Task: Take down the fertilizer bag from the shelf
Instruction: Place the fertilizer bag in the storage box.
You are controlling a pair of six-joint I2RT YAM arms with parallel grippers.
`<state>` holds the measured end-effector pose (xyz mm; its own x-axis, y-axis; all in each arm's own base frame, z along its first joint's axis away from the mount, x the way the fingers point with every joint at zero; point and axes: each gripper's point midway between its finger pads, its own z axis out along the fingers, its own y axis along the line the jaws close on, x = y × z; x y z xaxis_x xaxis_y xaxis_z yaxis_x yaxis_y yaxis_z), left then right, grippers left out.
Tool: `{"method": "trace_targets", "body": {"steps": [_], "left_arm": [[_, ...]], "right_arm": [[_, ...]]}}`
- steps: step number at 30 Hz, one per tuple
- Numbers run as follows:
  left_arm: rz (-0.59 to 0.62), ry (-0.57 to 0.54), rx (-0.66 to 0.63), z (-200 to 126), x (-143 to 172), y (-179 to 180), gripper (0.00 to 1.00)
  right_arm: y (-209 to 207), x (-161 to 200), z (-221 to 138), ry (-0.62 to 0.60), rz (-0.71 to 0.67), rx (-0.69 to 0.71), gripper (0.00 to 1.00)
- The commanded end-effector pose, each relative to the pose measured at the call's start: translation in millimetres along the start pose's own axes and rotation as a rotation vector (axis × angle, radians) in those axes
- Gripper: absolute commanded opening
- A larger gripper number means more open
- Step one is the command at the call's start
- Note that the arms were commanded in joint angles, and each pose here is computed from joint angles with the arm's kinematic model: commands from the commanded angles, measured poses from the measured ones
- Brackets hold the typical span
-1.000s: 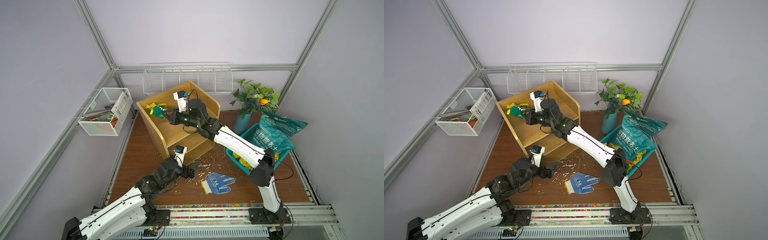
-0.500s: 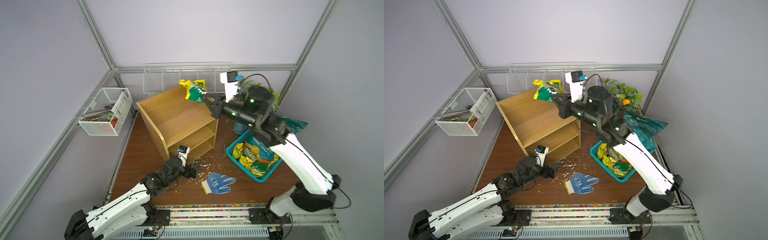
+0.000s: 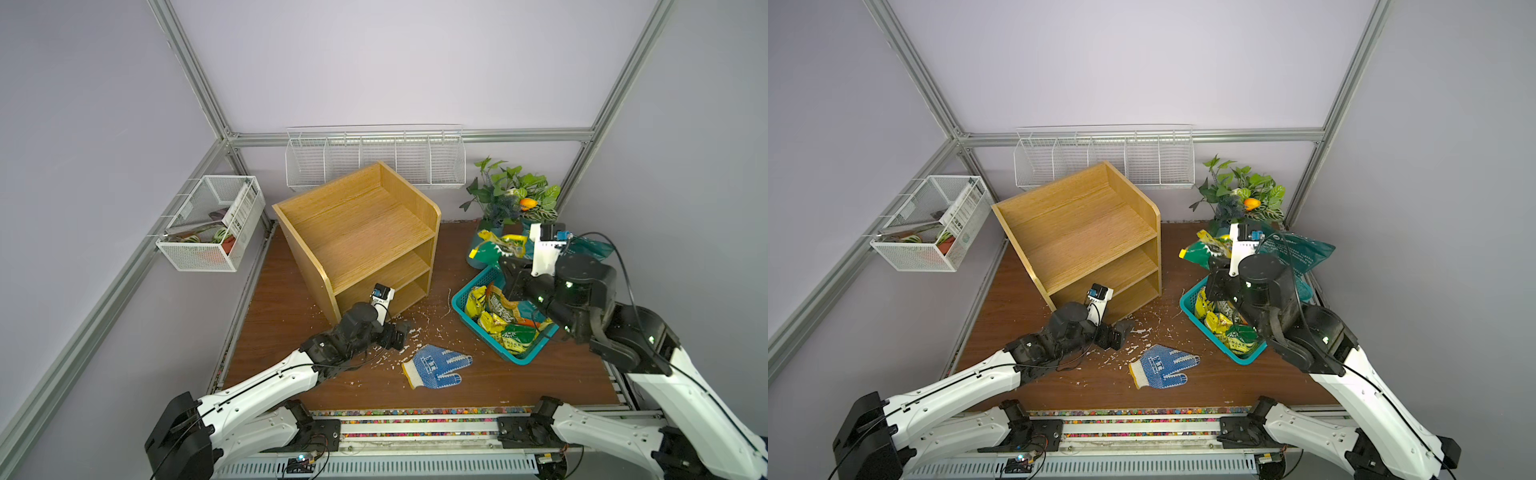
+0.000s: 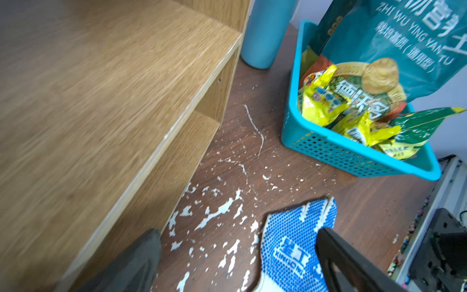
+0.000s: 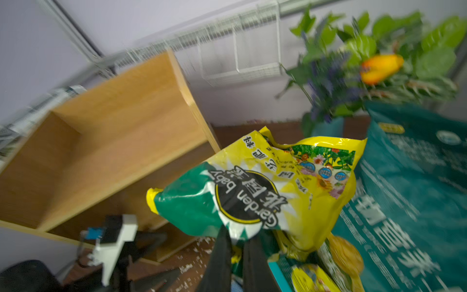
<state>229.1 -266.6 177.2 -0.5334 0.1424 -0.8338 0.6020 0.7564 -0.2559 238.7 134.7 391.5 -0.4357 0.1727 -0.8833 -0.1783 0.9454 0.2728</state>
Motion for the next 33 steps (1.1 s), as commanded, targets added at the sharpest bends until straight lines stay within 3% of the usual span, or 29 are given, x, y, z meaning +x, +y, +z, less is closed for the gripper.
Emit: {"method": "trace_targets", "body": {"steps": [1,7,10,15,19,23,26,33], "left_arm": [[0.003,-0.062,0.056,-1,-26,-14,1.00],[0.000,-0.046,0.061,0,-23,-15,1.00],[0.000,-0.043,0.055,-1,-19,-13,1.00],[-0.012,-0.046,0.042,-6,-17,-9,1.00],[-0.015,-0.053,0.028,-10,-15,-6,1.00],[-0.018,-0.058,0.019,-12,-11,-2,1.00],[-0.017,-0.056,0.017,-13,-10,-1,1.00],[-0.006,-0.055,0.021,-11,-14,-4,1.00]], "right_arm": [[-35,16,-5,-0.009,0.152,0.110,0.00],[-57,79,29,0.200,0.309,0.131,0.00],[-43,103,56,0.308,0.437,0.023,0.00],[-12,118,95,0.379,0.565,-0.134,0.00],[-31,130,99,0.428,0.542,0.002,0.00],[-72,130,85,0.363,0.490,0.183,0.00],[-102,142,82,0.363,0.540,0.267,0.00],[-142,186,119,0.478,0.508,0.435,0.00]]}}
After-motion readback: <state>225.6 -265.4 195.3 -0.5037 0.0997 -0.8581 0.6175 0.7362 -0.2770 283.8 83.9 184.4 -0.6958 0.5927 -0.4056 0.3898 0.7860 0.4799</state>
